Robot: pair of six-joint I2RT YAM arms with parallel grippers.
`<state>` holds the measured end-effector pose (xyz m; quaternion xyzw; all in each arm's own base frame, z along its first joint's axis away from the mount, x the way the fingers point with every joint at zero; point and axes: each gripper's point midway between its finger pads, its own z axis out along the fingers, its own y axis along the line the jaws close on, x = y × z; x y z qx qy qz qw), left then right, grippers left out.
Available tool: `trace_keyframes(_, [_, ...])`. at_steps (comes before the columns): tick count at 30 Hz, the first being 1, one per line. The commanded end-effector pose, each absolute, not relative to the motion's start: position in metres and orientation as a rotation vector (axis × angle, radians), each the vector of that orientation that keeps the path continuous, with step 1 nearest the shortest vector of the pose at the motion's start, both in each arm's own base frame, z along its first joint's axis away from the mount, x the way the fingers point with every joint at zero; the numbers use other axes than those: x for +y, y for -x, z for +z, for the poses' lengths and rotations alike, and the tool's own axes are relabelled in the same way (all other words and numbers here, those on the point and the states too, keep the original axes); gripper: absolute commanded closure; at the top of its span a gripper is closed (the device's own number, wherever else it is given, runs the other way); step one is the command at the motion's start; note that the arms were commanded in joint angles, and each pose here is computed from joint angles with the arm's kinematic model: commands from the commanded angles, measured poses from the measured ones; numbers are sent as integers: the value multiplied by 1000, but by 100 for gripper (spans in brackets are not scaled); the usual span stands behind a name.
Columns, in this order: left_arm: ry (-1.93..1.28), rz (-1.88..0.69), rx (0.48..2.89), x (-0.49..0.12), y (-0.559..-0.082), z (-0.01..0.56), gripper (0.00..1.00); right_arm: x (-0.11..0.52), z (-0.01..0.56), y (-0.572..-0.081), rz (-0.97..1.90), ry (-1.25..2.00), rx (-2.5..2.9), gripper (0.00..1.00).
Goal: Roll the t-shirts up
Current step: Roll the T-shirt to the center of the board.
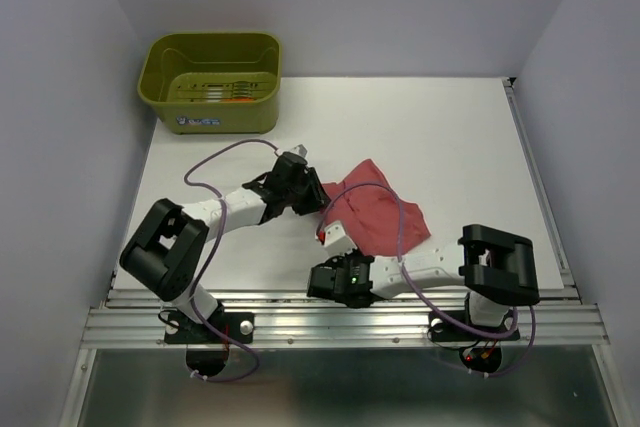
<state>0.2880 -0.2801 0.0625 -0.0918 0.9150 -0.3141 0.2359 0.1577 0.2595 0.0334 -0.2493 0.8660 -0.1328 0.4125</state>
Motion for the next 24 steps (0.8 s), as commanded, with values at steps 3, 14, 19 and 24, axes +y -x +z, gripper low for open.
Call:
trace_keyframes(3, [235, -795, 2422, -255, -293, 88, 35, 302, 56, -151, 5, 585, 2203, 99])
trace_keyframes(14, [271, -694, 2358, -215, -294, 121, 11, 343, 76, -146, 460, 513, 2277, 99])
trace_keyframes(19, [284, -661, 2313, -199, -299, 141, 11, 352, 90, -146, 691, 428, 2291, 99])
trace_keyframes(24, [282, -670, 2298, -196, -300, 147, 11, 351, 102, -152, 848, 357, 2284, 99])
